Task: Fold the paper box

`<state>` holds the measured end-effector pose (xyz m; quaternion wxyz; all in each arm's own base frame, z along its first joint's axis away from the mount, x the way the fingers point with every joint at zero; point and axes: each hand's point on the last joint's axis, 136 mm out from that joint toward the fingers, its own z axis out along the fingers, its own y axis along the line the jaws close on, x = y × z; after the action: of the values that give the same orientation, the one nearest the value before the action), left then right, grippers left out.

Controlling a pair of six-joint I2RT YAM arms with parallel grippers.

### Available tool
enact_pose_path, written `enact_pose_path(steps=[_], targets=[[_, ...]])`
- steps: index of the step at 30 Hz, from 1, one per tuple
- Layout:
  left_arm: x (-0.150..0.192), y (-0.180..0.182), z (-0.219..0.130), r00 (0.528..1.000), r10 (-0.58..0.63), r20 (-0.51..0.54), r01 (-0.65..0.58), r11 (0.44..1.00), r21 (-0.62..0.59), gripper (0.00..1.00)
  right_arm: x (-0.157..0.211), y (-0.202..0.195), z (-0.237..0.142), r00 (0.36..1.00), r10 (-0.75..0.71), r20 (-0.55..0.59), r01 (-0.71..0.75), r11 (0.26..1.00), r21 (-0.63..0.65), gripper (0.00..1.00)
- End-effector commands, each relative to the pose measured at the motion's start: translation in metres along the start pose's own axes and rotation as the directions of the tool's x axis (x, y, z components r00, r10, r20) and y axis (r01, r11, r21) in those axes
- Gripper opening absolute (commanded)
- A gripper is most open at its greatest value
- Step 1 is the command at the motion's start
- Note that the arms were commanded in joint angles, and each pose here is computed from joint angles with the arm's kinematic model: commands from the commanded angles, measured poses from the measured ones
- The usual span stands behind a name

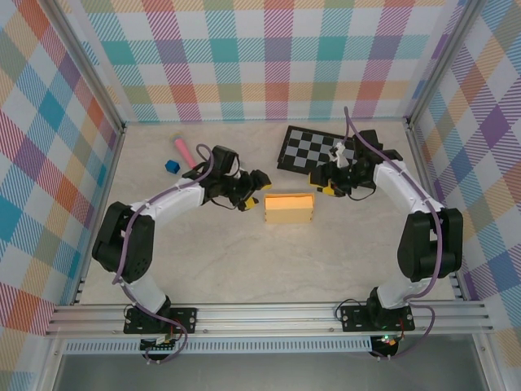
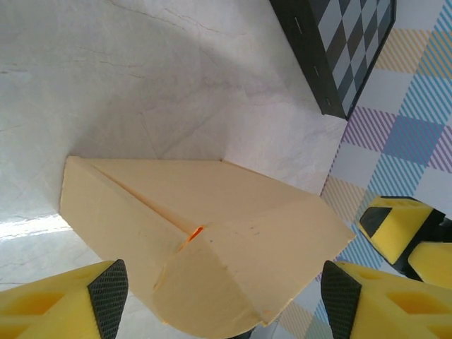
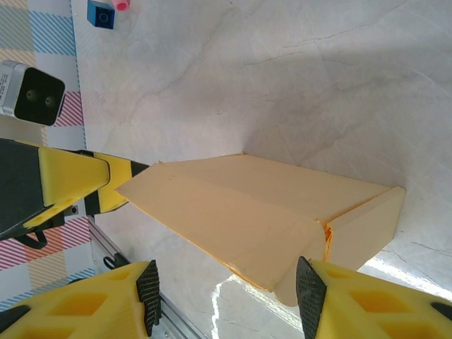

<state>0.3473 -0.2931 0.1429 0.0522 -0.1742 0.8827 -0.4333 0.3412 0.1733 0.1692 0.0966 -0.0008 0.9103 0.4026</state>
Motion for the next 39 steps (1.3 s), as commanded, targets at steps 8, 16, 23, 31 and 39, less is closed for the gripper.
enact_pose_path(steps=[8,16,23,31,39], targets=[[-0.003,-0.026,0.007,1.000,0.007,-0.007,-0.006,0.998,0.063,0.64,0.001,0.009,0.006,1.000,0.021,-0.023,-0.023,0.997,-0.070,0.56],[0.001,-0.030,0.006,1.000,-0.002,-0.019,0.003,0.997,0.078,0.63,0.003,0.006,0.010,0.999,0.040,-0.031,-0.042,0.996,-0.080,0.55],[-0.001,-0.033,0.010,1.000,-0.009,-0.029,0.011,0.996,0.092,0.63,0.004,0.004,0.013,0.998,0.048,-0.034,-0.050,0.996,-0.073,0.55],[0.001,-0.026,0.012,0.999,-0.002,-0.040,0.005,0.998,0.069,0.63,-0.009,-0.002,-0.001,0.997,0.063,0.036,-0.063,0.998,0.018,0.58],[0.003,-0.027,0.015,0.998,-0.001,-0.062,0.005,0.998,0.070,0.64,0.005,-0.011,-0.002,0.966,0.259,0.012,-0.259,0.965,0.024,0.60]])
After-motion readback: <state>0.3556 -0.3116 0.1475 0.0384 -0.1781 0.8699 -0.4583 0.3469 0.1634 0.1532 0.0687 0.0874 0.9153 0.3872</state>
